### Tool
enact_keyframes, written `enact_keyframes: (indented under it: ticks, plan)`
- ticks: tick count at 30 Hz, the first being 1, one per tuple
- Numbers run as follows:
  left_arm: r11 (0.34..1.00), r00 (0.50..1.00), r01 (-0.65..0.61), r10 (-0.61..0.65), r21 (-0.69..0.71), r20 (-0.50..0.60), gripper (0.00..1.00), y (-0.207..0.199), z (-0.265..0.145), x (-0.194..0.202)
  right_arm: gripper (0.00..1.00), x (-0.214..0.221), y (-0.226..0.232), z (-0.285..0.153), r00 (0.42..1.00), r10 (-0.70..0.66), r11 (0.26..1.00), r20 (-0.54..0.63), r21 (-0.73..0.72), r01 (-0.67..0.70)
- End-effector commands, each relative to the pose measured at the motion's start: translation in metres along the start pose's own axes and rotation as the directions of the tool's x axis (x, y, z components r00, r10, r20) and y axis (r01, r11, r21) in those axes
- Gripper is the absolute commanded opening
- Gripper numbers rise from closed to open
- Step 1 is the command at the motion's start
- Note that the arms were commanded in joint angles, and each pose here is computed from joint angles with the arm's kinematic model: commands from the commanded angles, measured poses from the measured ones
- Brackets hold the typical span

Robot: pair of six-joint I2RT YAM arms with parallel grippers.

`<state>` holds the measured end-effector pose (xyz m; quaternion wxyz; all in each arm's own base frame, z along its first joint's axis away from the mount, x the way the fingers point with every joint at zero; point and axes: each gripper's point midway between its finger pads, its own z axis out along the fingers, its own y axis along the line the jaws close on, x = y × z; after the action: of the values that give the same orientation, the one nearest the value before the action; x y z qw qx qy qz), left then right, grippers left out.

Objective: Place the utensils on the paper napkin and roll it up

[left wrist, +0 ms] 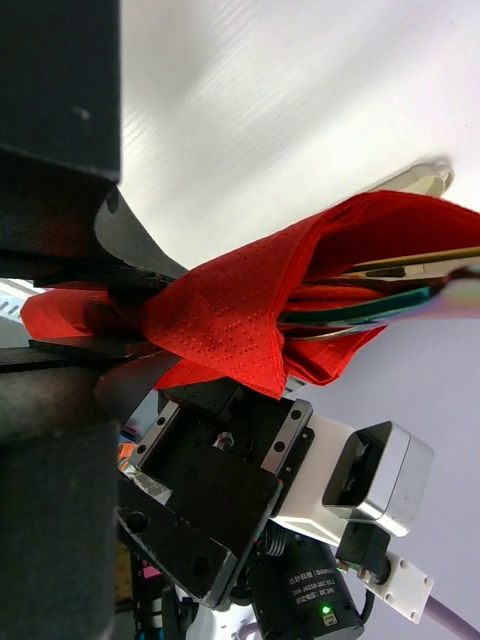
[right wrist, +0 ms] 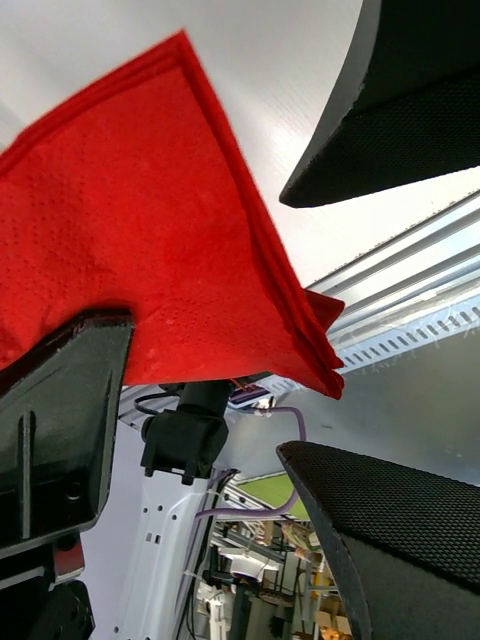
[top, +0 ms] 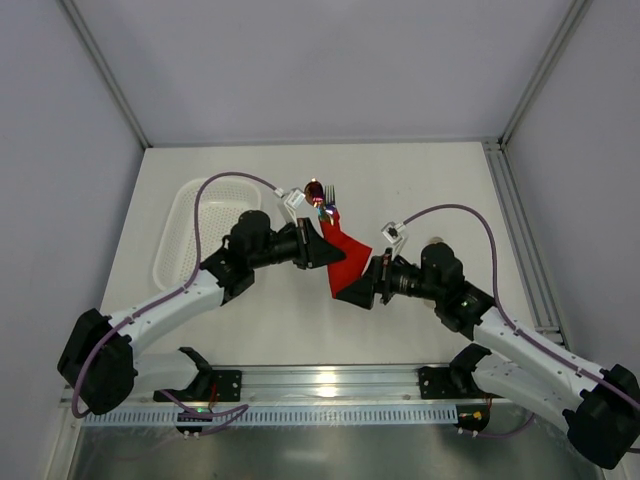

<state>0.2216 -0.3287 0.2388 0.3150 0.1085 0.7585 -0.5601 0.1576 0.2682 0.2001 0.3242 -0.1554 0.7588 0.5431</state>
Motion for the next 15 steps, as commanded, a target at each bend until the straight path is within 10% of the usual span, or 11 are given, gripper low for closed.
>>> enact_keyframes:
  ticks: [1,15]
  plan:
    - [0.990,0.996,-0.048,0.038,0.131,0.078,0.00,-0.042,-0.008,-0.027,0.98,-0.028,0.029,0.004,0.991,-0.088,0.992,0.096,-0.084,0.096]
    - [0.984,0.998,-0.021,0.010,0.177,0.065,0.00,-0.054,-0.008,-0.029,0.42,-0.022,0.036,0.003,0.988,-0.095,0.984,0.119,-0.141,0.112]
